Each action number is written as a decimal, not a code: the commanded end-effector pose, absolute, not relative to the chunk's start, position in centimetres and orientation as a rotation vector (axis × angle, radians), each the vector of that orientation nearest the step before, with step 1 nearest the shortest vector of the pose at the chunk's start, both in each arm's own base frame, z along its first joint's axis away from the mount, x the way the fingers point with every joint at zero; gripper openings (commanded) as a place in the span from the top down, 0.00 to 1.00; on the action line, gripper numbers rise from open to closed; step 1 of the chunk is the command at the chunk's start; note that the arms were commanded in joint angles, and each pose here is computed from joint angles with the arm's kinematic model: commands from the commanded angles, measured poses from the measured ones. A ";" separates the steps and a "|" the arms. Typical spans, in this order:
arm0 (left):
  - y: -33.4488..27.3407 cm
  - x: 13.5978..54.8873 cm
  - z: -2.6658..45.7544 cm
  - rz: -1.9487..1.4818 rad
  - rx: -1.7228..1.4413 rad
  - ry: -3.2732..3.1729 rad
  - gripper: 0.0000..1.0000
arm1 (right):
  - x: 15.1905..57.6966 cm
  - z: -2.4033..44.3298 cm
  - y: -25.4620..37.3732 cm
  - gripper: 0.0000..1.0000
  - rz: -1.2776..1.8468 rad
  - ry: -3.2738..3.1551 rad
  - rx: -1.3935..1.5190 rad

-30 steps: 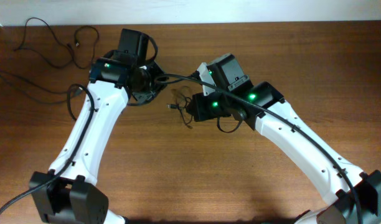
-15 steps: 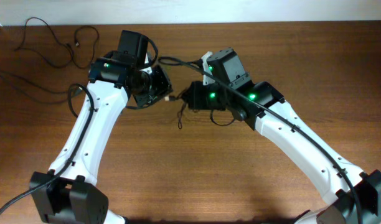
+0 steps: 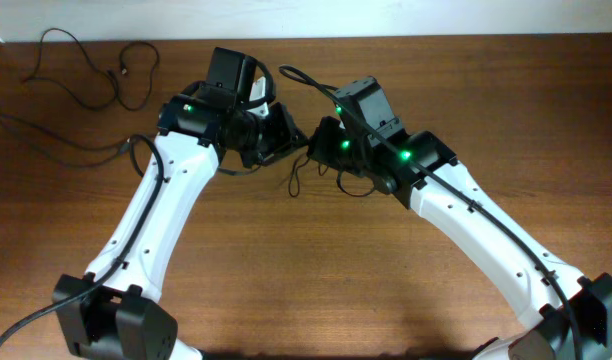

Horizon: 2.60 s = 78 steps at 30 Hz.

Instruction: Untangle cables

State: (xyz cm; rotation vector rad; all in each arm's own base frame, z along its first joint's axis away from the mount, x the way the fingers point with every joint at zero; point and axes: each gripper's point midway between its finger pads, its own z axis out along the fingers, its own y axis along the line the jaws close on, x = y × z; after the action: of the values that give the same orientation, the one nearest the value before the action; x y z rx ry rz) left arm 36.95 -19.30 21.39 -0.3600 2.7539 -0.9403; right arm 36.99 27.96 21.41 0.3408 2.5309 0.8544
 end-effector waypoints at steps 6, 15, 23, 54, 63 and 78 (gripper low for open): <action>-16.5 38.7 20.4 -0.554 0.032 2.690 0.63 | 35.8 22.6 29.3 0.96 1.022 2.560 0.297; -20.3 37.3 22.2 -0.731 0.742 2.448 0.64 | 36.3 22.3 27.0 0.96 1.089 2.607 0.321; -21.6 36.5 23.1 -0.745 0.879 2.362 0.57 | 37.6 22.6 24.8 0.96 1.134 2.590 0.394; -22.3 35.0 22.9 -0.730 1.151 2.231 0.80 | 35.4 24.2 27.1 0.96 1.387 2.627 0.313; -22.4 35.0 22.9 -0.727 1.156 2.227 1.00 | 35.2 24.3 27.2 0.96 1.403 2.631 0.304; -20.1 36.4 22.2 -0.623 1.041 2.325 1.00 | 36.8 19.3 18.8 0.96 0.883 2.723 0.429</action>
State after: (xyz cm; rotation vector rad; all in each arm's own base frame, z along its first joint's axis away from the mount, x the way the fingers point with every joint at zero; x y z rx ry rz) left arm 35.28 -21.69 21.51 1.1341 2.2993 -0.6541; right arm 35.66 21.67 20.49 0.3666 2.7392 1.1199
